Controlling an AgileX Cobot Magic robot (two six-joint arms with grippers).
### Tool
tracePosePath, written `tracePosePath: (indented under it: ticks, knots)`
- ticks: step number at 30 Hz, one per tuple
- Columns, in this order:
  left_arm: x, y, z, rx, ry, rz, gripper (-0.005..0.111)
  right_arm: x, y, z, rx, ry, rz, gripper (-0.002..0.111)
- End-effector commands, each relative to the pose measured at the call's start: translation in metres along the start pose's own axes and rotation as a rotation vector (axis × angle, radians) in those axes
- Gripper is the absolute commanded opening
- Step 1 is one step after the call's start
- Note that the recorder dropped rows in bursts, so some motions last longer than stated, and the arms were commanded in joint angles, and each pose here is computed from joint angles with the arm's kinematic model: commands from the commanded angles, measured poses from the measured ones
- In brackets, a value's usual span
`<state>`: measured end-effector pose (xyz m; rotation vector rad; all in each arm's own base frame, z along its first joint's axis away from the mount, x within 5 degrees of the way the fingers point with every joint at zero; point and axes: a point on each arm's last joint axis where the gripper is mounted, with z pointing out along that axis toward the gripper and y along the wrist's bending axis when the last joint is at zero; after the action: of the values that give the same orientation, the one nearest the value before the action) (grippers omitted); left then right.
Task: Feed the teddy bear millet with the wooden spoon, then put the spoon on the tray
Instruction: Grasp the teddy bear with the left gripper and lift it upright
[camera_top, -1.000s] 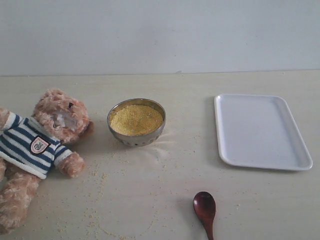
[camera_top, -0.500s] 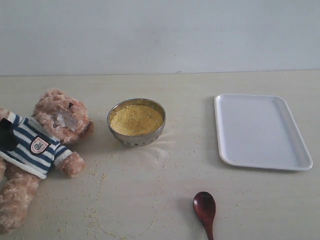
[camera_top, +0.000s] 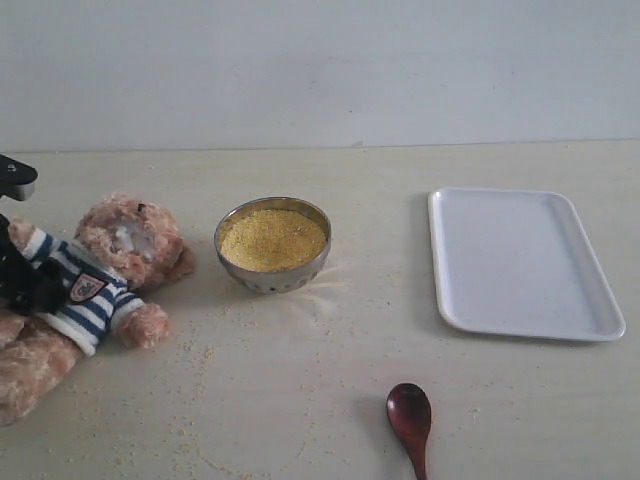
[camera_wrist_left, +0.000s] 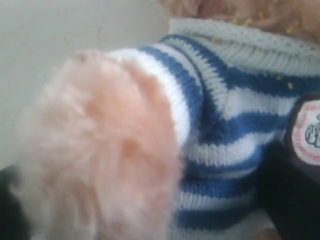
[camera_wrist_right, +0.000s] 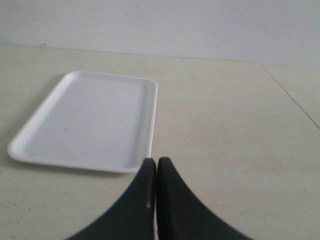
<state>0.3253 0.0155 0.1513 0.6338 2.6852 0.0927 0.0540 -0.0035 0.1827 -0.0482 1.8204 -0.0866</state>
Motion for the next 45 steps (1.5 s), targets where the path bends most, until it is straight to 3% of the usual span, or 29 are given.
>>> tracePosePath:
  ticks: [1, 3, 8, 16, 22, 30, 34, 41, 43, 45]
  knots:
    - [0.008, -0.008, 0.021, 0.076, 0.055, 0.014, 0.101, -0.001, 0.0, 0.0, 0.003, -0.01, -0.005, 0.001]
    - [0.008, -0.008, 0.025, 0.079, 0.059, 0.012, 0.079, -0.001, 0.0, 0.0, 0.003, -0.01, -0.005, 0.001]
    - [0.01, -0.01, 0.026, 0.101, 0.076, 0.037, 0.005, -0.001, 0.0, 0.0, 0.003, -0.01, -0.005, 0.001]
    - [0.0, -0.011, 0.011, 0.112, -0.014, -0.111, 0.005, -0.001, 0.0, 0.0, 0.003, -0.01, -0.005, 0.001]
    - [-0.022, -0.007, -0.059, 0.069, -0.282, -0.26, 0.005, -0.001, 0.0, 0.0, 0.003, -0.01, -0.005, 0.001]
    - [-0.012, -0.017, -0.122, 0.217, -0.444, -0.495, 0.005, -0.001, 0.0, 0.0, 0.003, -0.01, -0.005, 0.001]
    - [0.006, -0.033, -0.126, 0.281, -0.45, -0.565, 0.005, -0.001, 0.0, 0.0, 0.003, -0.01, -0.005, 0.001]
    - [0.034, -0.055, -0.12, 0.312, -0.401, -0.426, 0.005, -0.001, 0.0, 0.0, 0.003, -0.01, -0.005, 0.001]
    - [0.037, -0.061, -0.116, 0.365, -0.44, -0.464, 0.005, -0.001, 0.0, 0.0, 0.003, -0.01, -0.005, 0.001]
    - [0.038, -0.065, -0.112, 0.428, -0.532, -0.588, 0.005, -0.001, 0.0, 0.0, 0.003, -0.01, -0.005, 0.001]
